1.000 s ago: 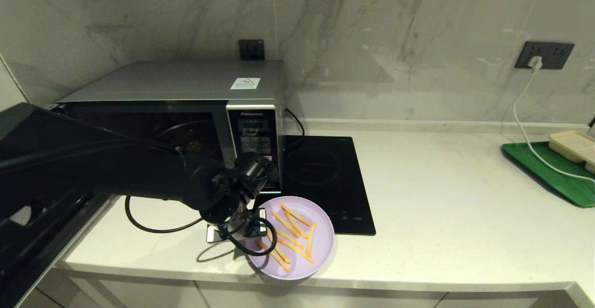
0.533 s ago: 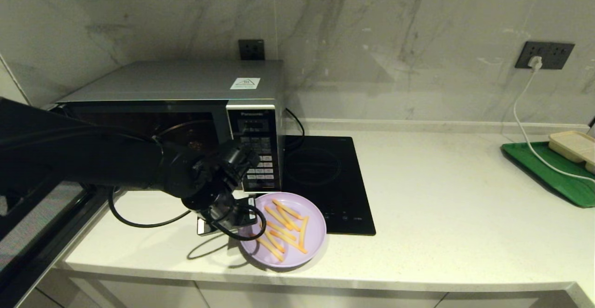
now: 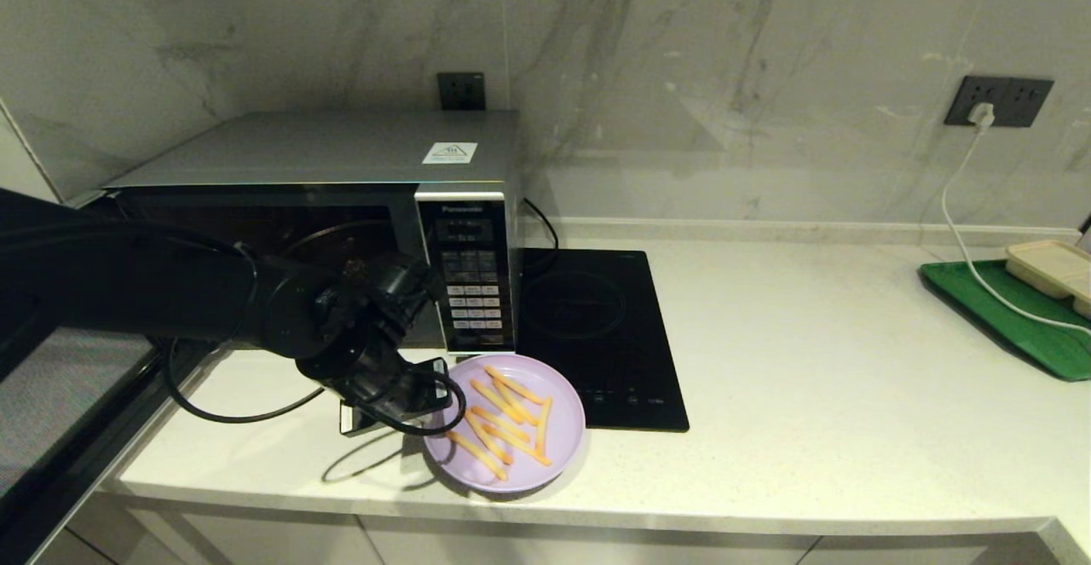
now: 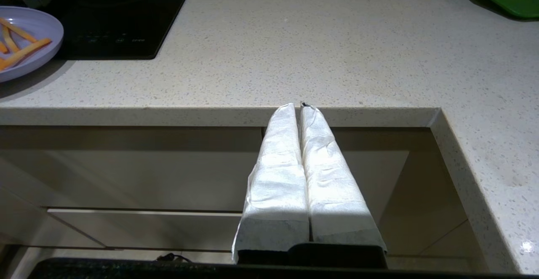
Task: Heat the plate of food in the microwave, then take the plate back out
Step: Put the plate in the microwave oven
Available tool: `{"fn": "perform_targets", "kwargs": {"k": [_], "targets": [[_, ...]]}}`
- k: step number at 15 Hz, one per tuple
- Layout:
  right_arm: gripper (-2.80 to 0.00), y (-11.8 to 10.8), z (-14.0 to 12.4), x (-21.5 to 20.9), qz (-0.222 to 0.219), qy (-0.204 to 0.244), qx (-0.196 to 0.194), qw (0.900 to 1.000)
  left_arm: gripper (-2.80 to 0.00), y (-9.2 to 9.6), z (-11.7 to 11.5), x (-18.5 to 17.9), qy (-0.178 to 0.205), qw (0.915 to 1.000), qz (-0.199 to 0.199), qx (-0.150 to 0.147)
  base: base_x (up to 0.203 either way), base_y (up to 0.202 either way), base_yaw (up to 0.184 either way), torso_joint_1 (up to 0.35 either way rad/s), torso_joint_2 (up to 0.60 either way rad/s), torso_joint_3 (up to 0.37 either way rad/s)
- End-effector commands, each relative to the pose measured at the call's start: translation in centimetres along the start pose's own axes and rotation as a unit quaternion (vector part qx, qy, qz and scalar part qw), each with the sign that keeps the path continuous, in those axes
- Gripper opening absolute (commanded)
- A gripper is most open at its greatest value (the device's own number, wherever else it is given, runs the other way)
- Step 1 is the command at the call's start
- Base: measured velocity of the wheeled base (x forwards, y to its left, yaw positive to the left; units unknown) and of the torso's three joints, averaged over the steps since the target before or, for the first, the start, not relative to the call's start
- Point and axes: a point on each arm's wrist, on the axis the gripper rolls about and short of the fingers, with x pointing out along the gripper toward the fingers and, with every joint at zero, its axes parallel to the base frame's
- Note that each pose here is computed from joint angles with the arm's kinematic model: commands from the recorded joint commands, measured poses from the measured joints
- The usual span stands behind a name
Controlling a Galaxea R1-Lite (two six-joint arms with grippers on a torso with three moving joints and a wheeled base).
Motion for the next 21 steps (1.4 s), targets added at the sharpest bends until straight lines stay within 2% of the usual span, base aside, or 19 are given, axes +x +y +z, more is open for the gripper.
{"fn": "perform_targets", "kwargs": {"k": [1, 4, 10, 14, 21], "targets": [[-2.80, 0.0, 0.0, 0.0, 0.001, 0.001, 0.000, 1.000, -2.80, 0.5, 0.5, -0.6, 0.004, 0.9998, -0.017, -0.013, 0.000, 0.000, 0.000, 0.000, 0.00, 0.000], [-2.80, 0.0, 0.0, 0.0, 0.000, 0.001, 0.000, 1.000, -2.80, 1.4, 0.9, -1.2, 0.013, 0.9988, -0.040, -0.026, 0.000, 0.000, 0.000, 0.000, 0.00, 0.000], [-2.80, 0.0, 0.0, 0.0, 0.000, 0.001, 0.000, 1.000, -2.80, 2.8, 0.9, -1.3, 0.018, 0.9985, -0.032, -0.040, 0.000, 0.000, 0.000, 0.000, 0.00, 0.000], [-2.80, 0.0, 0.0, 0.0, 0.000, 0.001, 0.000, 1.000, -2.80, 3.7, 1.0, -2.3, 0.035, 0.9955, -0.071, -0.053, 0.000, 0.000, 0.000, 0.000, 0.00, 0.000], [-2.80, 0.0, 0.0, 0.0, 0.000, 0.001, 0.000, 1.000, -2.80, 5.5, 0.8, -2.0, 0.045, 0.9946, -0.057, -0.075, 0.000, 0.000, 0.000, 0.000, 0.00, 0.000]]}}
